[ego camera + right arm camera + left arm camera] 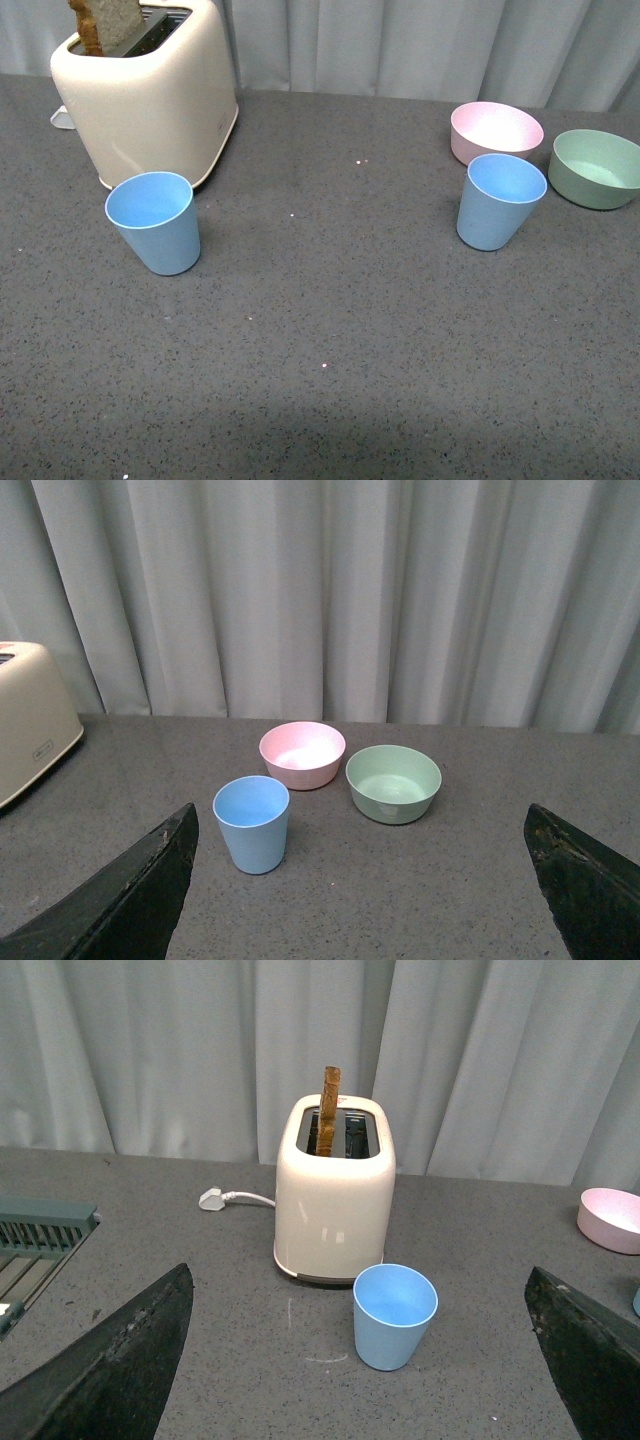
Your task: Stack blue cups with both arms
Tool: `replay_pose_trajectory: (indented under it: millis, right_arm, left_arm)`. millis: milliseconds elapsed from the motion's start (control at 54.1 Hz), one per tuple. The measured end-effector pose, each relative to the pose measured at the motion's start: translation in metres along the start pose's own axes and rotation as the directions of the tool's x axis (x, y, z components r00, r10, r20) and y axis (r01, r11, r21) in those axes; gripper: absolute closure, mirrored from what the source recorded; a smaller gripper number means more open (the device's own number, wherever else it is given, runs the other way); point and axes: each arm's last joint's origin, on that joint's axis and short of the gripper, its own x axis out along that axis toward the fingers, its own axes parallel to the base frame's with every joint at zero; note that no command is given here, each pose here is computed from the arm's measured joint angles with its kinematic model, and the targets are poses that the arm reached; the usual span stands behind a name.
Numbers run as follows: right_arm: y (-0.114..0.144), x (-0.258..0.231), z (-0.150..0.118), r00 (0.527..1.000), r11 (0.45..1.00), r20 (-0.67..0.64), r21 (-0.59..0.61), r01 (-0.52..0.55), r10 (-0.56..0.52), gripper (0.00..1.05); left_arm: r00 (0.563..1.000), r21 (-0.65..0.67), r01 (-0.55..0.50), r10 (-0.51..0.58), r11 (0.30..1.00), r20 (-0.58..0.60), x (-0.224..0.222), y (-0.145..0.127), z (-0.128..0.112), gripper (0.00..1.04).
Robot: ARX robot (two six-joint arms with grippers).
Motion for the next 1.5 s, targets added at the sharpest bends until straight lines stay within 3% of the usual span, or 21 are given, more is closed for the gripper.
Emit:
replay_pose_trajectory:
  millis: [703, 758, 832, 1017, 1202, 1368, 1498]
  right_arm:
    - [0.000, 0.000, 0.000, 1.000, 1.000, 0.000, 0.000, 0.000, 0.000, 0.10]
    - [0.000, 0.000, 0.000, 1.000, 1.000, 0.000, 0.000, 0.000, 0.000, 0.10]
    - [0.000, 0.000, 0.000, 1.000, 1.000, 0.000, 0.000, 0.000, 0.000, 0.10]
    - [0.000, 0.000, 0.000, 1.000, 1.000, 0.000, 0.000, 0.000, 0.000, 0.10]
    - [0.000, 0.000, 0.000, 1.000, 1.000, 0.000, 0.000, 0.000, 0.000, 0.10]
    - [0.000, 0.000, 0.000, 1.000, 1.000, 0.000, 0.000, 0.000, 0.000, 0.10]
    - [0.000, 0.000, 0.000, 1.000, 1.000, 0.000, 0.000, 0.000, 0.000, 0.10]
  left_arm:
    - [1.000, -0.006, -0.023, 0.023, 1.000, -0.019, 0.000, 0.000, -0.001, 0.07]
    - [0.965, -0.022, -0.195, 0.188, 0.981, -0.182, 0.006, 0.000, -0.005, 0.07]
    - [0.943, -0.031, -0.237, 0.222, 0.971, -0.249, 0.020, 0.001, -0.009, 0.07]
    - [0.931, -0.113, -0.198, 0.151, 0.974, -0.331, 0.081, 0.001, 0.009, 0.07]
    - [0.812, -0.121, -0.176, 0.075, 0.977, -0.579, 0.154, -0.010, -0.007, 0.07]
    - [0.730, -0.127, -0.234, 0.088, 0.964, -0.678, 0.210, -0.014, -0.021, 0.07]
    - [0.685, -0.125, -0.259, 0.091, 0.958, -0.723, 0.227, -0.016, -0.032, 0.07]
